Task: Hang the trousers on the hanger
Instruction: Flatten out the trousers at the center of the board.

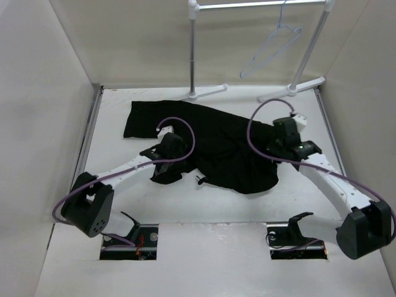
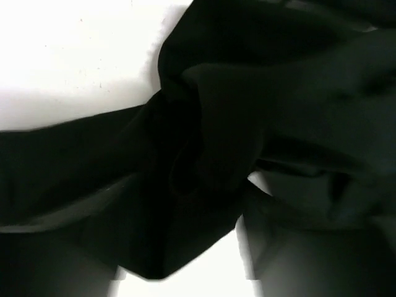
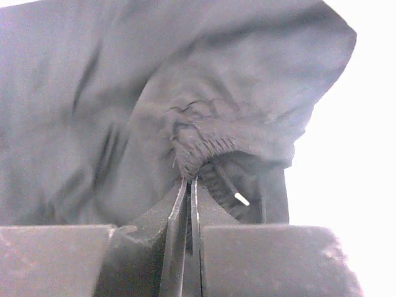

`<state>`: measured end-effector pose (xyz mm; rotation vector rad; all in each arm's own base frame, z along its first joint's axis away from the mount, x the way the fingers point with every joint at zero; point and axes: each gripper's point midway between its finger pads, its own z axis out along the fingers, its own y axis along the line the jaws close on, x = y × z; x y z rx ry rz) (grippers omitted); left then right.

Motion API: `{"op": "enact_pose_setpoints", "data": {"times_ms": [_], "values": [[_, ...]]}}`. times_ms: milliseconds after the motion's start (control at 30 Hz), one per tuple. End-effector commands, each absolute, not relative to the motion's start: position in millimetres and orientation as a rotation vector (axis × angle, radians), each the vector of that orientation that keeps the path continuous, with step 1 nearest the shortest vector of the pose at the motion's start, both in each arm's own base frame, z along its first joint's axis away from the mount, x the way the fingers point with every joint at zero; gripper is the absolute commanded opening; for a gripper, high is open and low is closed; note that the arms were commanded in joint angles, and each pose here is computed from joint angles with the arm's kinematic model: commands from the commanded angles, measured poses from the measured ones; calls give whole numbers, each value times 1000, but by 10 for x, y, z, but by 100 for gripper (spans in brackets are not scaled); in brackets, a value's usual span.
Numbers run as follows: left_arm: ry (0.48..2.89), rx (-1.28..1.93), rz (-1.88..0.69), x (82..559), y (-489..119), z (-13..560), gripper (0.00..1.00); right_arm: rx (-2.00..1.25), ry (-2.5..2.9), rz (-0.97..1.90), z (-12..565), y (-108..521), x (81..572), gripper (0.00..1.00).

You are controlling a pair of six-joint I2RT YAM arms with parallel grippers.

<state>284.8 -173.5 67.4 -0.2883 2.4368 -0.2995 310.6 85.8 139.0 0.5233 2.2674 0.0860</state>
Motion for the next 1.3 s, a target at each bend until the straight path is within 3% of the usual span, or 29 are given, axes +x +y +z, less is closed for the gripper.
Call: {"op": "enact_pose_setpoints", "data": {"times_ms": [0,33,100,233,367,433,500,633,767,867,967,1100,1267], "values": [[2387,-227,-271,3060,-1768,784,38,711,2088,-20,1811,204,3294,9],[2388,-246,-250,3085,-1703,772,25,775,2027,-37,1926,-22,3390,7],[2378,-274,-243,3102,-1618,808,13,867,1927,-52,2129,-391,3602,6],[2342,-331,-246,3052,-1408,971,9,1039,1753,-121,2280,-1108,3973,18],[2348,-382,-247,2927,-1229,1026,8,1289,1698,-183,2061,-1559,3819,69],[2350,-423,-251,2881,-1132,1055,8,1296,1705,-163,2065,-1498,3673,79],[2345,-466,-272,2868,-1057,1142,8,1205,1778,-85,2022,-1196,3579,79],[2278,-556,-312,2932,-860,1577,7,1112,1962,72,1472,-494,3070,58],[2225,-588,-272,2872,-614,2246,5,1083,2005,195,1286,-115,2698,52],[2127,-509,-156,2816,-402,2834,6,1010,2021,235,1378,49,2636,59],[2136,-414,-47,2835,-322,3054,10,1004,2069,229,1249,99,2625,78],[2241,-497,120,2702,-63,2543,19,1078,2086,228,1077,90,2653,90],[2300,-767,89,2444,126,1827,9,1010,2122,355,1164,245,2910,87]]}}
